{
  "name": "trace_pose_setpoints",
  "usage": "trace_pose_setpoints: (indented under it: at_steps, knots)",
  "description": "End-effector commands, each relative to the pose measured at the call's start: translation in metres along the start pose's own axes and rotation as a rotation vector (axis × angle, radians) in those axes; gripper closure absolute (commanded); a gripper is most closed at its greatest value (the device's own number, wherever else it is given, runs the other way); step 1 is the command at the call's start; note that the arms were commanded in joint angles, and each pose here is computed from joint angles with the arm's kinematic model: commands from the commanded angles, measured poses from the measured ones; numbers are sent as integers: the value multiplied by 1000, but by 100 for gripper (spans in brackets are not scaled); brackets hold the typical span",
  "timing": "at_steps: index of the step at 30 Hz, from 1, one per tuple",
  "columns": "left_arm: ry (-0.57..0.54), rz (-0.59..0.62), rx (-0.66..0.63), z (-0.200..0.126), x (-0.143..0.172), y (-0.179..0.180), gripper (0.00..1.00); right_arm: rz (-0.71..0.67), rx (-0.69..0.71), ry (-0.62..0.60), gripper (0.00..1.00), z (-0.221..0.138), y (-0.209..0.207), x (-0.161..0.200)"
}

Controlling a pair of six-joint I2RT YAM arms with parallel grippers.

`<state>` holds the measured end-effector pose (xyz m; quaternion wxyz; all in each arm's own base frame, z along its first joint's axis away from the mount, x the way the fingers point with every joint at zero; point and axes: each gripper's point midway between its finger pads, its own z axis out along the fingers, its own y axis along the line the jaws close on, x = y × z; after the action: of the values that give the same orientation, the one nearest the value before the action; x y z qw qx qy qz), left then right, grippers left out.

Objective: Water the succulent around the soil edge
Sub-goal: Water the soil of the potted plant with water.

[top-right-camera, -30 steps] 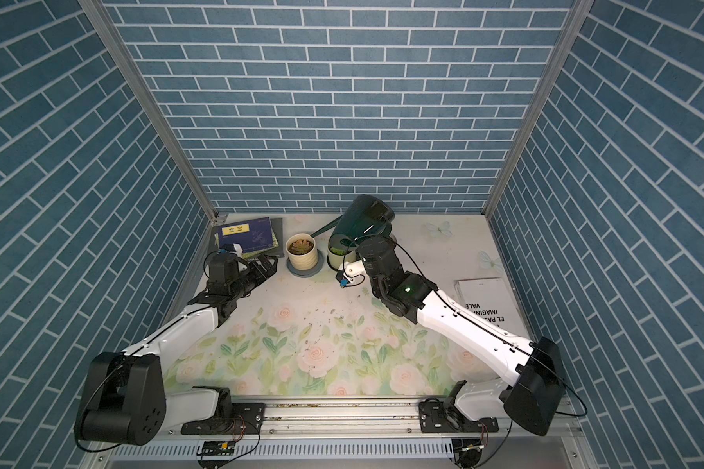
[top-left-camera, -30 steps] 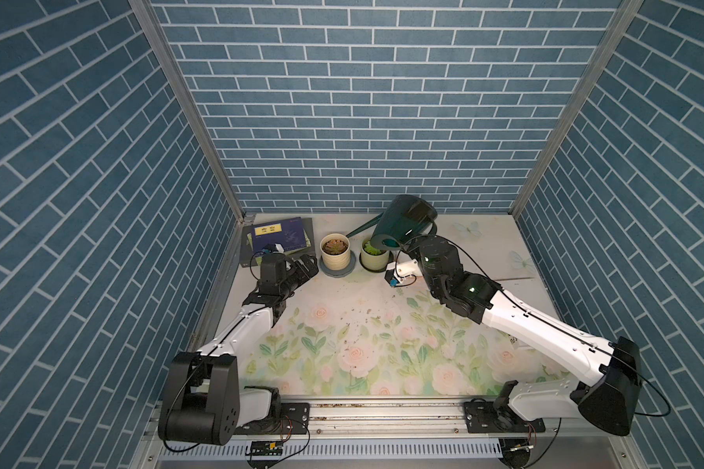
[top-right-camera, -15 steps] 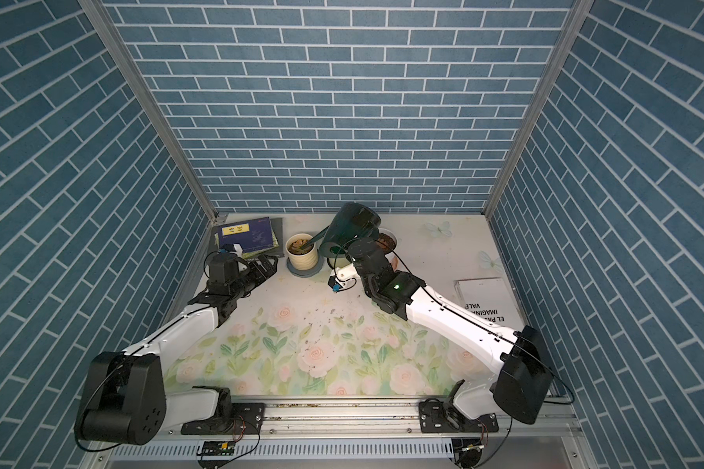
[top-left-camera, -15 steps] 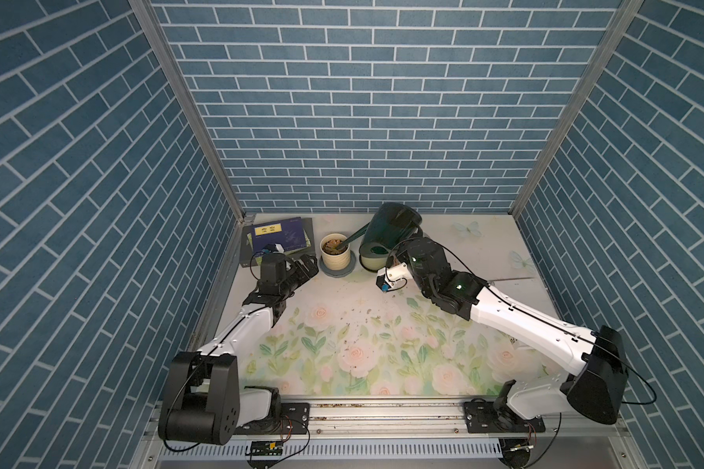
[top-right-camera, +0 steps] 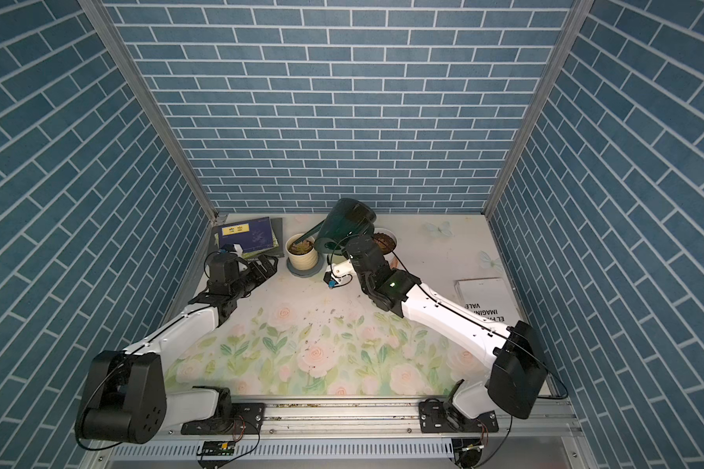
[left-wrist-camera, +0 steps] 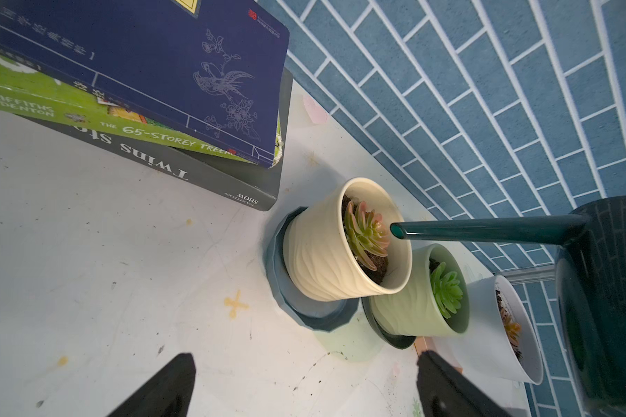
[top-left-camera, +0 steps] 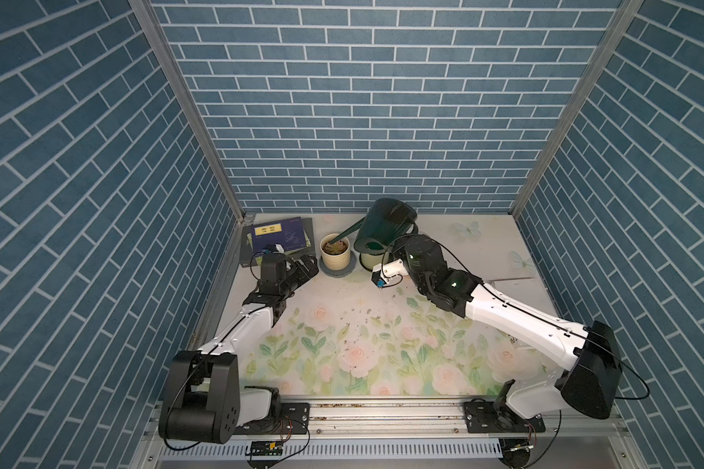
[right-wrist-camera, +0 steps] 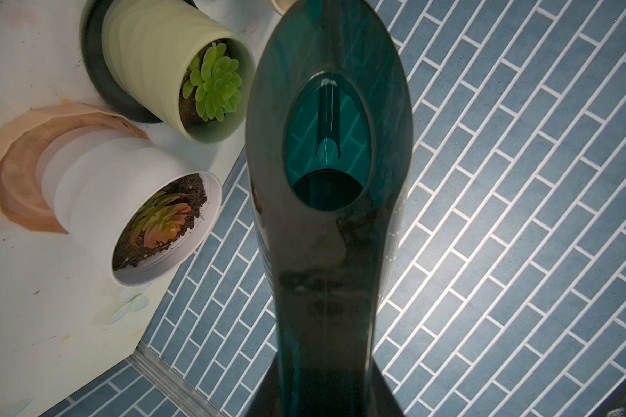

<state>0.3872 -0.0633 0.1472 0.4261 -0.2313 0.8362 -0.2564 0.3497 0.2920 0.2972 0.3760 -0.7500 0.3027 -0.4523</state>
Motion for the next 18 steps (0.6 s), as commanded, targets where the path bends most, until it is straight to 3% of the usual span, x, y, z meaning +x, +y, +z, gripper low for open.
trace_pose_setpoints:
  at_steps: [1, 10, 15, 18]
  knots:
    - [-4, 4, -6, 1, -3, 2, 0, 151, 104, 73, 100, -7, -35, 30]
    - [-10, 4, -15, 1, -4, 3, 0, 324, 92, -11, 100, -19, -23, 36]
    - [-16, 3, -18, -1, -5, 4, 0, 493, 67, -69, 100, -22, -10, 33]
    - [-23, 2, -22, -2, -6, 4, 0, 662, 57, -76, 100, -20, -5, 40]
